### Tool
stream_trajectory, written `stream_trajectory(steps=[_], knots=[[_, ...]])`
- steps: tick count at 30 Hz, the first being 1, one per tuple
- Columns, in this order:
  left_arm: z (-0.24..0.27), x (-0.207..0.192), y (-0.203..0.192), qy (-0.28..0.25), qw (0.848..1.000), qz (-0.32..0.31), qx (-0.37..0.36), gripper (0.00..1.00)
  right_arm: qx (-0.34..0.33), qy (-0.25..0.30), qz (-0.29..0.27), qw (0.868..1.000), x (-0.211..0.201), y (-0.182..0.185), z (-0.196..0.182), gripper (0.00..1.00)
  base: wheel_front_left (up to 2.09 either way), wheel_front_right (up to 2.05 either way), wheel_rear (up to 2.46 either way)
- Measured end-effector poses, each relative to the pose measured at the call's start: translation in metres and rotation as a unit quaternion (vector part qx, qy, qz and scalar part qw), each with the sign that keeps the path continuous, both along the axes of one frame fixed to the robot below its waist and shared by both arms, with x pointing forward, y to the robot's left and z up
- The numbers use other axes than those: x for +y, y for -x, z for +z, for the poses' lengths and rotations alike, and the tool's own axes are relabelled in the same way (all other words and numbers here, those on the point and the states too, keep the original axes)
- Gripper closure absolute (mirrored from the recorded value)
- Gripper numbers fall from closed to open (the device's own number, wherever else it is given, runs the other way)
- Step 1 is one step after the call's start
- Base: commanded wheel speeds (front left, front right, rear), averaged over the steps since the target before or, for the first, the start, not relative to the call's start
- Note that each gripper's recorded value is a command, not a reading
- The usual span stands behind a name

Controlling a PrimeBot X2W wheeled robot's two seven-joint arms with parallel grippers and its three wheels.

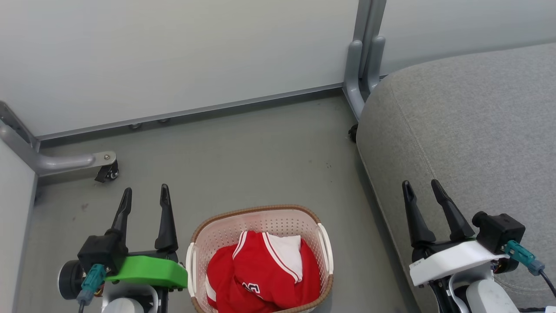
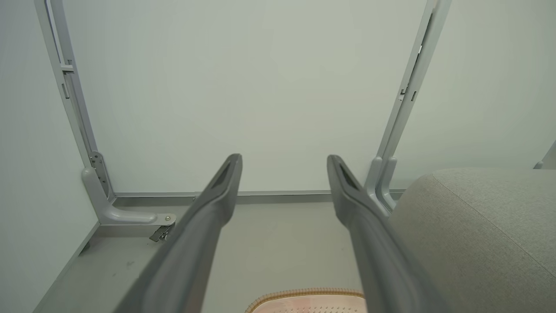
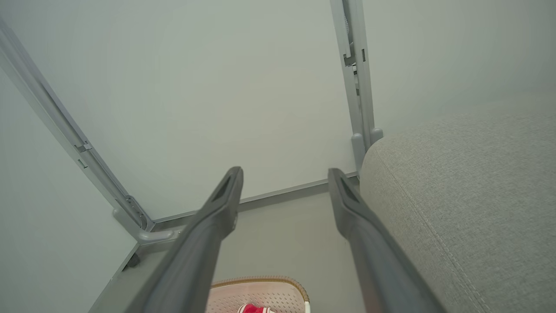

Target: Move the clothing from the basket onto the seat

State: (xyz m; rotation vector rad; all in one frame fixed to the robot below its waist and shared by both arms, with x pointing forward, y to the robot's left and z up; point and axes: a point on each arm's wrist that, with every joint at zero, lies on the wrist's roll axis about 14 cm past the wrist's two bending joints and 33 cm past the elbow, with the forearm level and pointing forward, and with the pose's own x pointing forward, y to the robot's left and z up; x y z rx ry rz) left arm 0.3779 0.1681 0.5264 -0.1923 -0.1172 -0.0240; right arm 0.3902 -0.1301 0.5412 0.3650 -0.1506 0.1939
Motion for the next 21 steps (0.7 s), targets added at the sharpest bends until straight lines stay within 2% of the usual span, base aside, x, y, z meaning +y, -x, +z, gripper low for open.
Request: stream_trajectory(steps=[21], knots=[[0.002,-0.007,0.003,-0.057,0.998,-0.011,-0.015,0.0,-0.022,0.059,0.013,0.998,0.012,0.001,0.002,0.0,0.0,0.0,0.0]])
